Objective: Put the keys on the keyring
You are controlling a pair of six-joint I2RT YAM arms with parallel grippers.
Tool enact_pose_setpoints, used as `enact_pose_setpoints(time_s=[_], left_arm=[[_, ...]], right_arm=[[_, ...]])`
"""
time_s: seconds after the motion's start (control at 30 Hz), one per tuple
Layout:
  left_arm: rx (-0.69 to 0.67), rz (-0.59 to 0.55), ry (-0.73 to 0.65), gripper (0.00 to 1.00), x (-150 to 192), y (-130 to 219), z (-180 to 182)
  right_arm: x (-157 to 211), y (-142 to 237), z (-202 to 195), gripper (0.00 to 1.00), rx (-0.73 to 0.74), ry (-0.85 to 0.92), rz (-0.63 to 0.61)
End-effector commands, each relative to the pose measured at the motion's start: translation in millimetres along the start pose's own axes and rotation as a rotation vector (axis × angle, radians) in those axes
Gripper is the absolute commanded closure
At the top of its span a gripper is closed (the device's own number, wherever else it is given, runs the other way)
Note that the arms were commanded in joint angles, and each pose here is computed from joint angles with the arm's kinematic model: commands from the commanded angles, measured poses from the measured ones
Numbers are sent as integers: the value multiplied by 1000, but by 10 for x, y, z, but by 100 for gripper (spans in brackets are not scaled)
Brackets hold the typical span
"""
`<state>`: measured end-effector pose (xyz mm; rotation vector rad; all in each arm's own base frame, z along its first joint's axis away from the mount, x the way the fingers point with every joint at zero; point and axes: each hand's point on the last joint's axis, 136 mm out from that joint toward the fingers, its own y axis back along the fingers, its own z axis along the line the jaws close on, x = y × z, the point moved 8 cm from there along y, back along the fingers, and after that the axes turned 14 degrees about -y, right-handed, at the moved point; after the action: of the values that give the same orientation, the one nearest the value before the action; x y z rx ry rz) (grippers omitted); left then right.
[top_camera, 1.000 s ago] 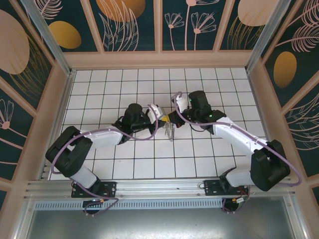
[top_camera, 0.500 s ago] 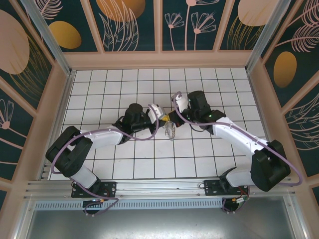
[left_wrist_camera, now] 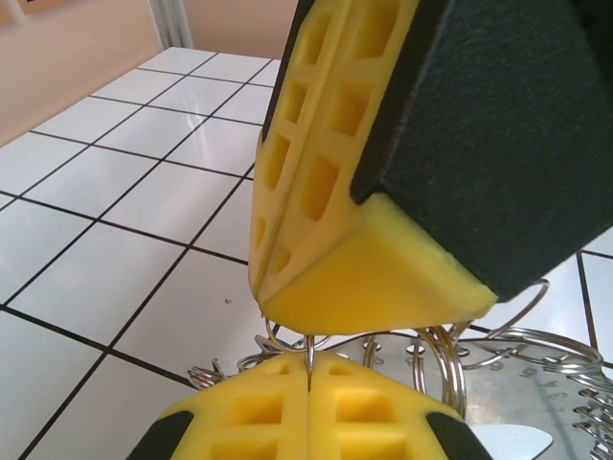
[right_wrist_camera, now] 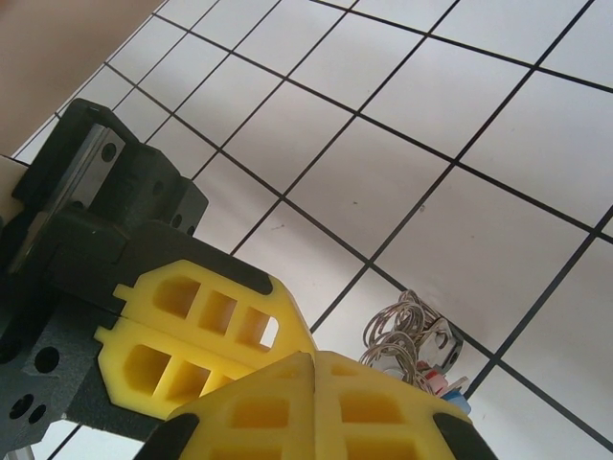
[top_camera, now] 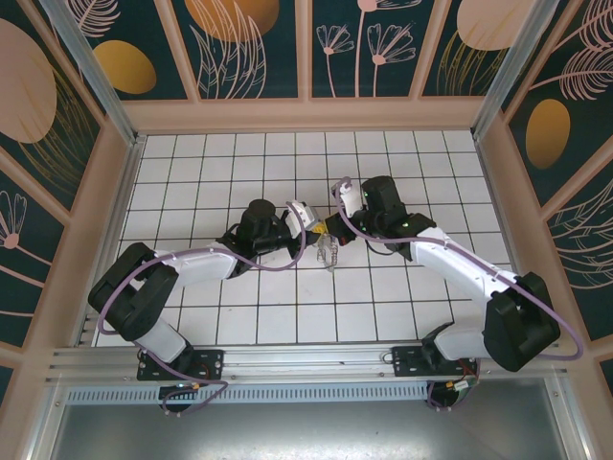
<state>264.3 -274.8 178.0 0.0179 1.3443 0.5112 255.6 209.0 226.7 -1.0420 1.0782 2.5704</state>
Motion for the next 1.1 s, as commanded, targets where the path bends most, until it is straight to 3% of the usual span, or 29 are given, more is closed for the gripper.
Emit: enact_pose_setpoints(time_s=[0.0, 0.63, 1.07], left_arm=[[-7, -5, -19, 100, -52, -5, 23], [-8, -11, -22, 100, -55, 13, 11], [2, -24, -24, 100, -76, 0, 13]], right_arm=[[12, 100, -126, 100, 95, -33, -35], [106, 132, -310, 100, 138, -166, -16], [104, 121, -254, 100, 43, -143, 3]])
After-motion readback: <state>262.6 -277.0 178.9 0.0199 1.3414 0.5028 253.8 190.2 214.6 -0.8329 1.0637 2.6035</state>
